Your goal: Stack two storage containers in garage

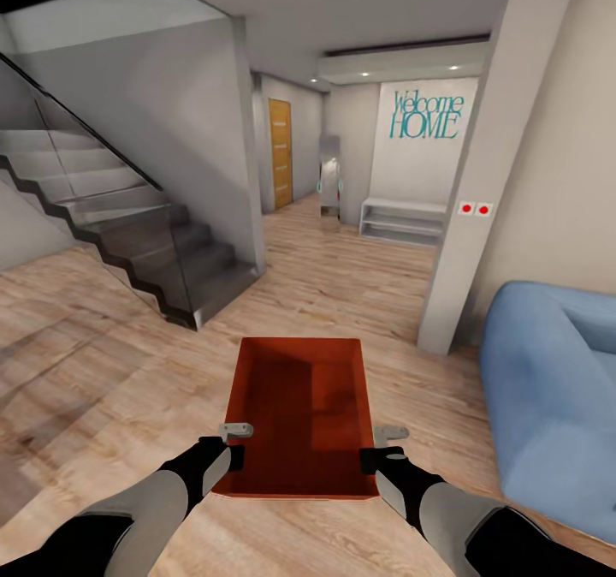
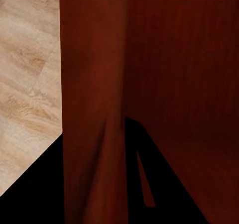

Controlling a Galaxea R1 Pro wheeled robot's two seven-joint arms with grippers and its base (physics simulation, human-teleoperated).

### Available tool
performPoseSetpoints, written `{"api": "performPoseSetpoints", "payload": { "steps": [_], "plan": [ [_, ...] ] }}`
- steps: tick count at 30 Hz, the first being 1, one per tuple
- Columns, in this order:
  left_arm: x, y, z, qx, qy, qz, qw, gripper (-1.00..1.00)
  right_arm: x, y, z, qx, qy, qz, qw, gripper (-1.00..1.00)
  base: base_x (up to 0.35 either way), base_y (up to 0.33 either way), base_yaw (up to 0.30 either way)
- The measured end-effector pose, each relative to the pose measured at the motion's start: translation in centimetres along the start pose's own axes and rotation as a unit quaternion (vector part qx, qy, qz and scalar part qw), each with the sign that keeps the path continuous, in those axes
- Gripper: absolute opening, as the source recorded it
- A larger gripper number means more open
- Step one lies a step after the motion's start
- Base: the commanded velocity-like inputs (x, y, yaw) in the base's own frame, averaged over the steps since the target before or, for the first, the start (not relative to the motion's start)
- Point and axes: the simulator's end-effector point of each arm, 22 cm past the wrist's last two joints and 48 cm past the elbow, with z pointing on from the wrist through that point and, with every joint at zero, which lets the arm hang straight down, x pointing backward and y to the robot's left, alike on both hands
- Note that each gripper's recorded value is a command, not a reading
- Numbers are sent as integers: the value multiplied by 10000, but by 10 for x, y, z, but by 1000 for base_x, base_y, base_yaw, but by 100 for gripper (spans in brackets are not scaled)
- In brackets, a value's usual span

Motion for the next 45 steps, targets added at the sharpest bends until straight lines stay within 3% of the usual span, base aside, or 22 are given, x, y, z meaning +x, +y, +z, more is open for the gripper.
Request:
{"api": "performPoseSetpoints", "payload": {
  "steps": [45],
  "plan": [
    [1, 0, 0, 0, 0, -8, 10000, -100, 0, 0, 0, 0, 0, -6, 10000, -100, 321, 0, 0]
  ]
}}
